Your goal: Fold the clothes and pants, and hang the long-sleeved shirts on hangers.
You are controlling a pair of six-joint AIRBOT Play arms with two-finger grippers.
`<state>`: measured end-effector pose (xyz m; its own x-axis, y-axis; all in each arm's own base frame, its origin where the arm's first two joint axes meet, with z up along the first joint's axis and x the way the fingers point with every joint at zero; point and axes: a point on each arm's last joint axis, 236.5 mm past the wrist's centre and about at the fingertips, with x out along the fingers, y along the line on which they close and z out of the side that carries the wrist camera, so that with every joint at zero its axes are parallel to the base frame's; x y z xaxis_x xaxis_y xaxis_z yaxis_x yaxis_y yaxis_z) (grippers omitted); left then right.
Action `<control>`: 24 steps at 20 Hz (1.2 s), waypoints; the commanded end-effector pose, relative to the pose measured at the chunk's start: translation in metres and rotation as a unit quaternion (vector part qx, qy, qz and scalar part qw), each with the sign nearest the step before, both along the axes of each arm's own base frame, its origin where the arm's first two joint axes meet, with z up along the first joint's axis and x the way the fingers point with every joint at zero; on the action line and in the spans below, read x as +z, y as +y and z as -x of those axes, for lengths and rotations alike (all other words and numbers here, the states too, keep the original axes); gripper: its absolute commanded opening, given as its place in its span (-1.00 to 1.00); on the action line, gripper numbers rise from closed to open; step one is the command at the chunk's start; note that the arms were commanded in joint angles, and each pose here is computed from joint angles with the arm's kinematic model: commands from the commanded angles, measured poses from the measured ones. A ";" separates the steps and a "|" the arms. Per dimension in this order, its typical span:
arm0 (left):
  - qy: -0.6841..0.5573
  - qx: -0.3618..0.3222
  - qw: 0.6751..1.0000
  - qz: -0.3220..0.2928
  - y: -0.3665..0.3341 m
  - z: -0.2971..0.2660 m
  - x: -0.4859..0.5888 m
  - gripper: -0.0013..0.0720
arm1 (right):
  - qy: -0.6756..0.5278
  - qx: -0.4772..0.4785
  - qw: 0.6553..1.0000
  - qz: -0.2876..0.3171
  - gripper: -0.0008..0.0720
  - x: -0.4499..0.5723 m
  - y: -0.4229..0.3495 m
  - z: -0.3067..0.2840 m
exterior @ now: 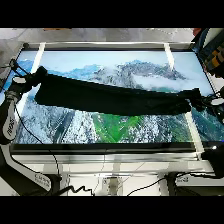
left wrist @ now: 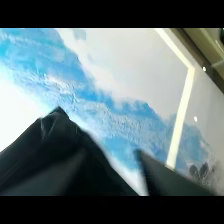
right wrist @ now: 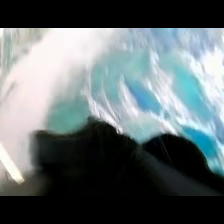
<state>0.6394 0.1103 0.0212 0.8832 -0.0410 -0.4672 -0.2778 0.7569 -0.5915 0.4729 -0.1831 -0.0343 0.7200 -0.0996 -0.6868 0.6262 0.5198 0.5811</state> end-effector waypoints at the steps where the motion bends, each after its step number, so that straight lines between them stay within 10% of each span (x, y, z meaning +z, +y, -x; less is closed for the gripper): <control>1: -0.023 -0.007 0.999 -0.028 -0.002 -0.008 0.018 0.99 | -0.021 0.022 0.998 0.048 0.61 0.008 -0.003 -0.027; 6: -0.050 -0.058 0.992 -0.101 0.008 0.021 0.095 0.97 | -0.003 0.105 0.991 0.078 0.61 0.037 0.013 -0.030; 9: 0.028 -0.085 0.995 -0.052 0.023 0.069 0.091 0.64 | 0.016 0.135 0.984 0.117 0.67 0.051 0.010 -0.021; 17: 0.211 -0.101 0.972 0.005 0.042 0.184 0.051 0.64 | 0.072 0.129 0.987 0.067 0.75 0.040 -0.007 0.020; 24: 0.228 -0.022 0.965 0.128 0.010 0.200 -0.042 1.00 | 0.094 0.160 0.980 0.066 0.75 0.034 0.001 0.029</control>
<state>0.4402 0.1324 0.0112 0.5675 -0.2261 -0.7917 -0.4625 0.7080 -0.5337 0.4494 -0.1864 0.0030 0.6138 -0.0089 -0.7894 0.5279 0.7482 0.4019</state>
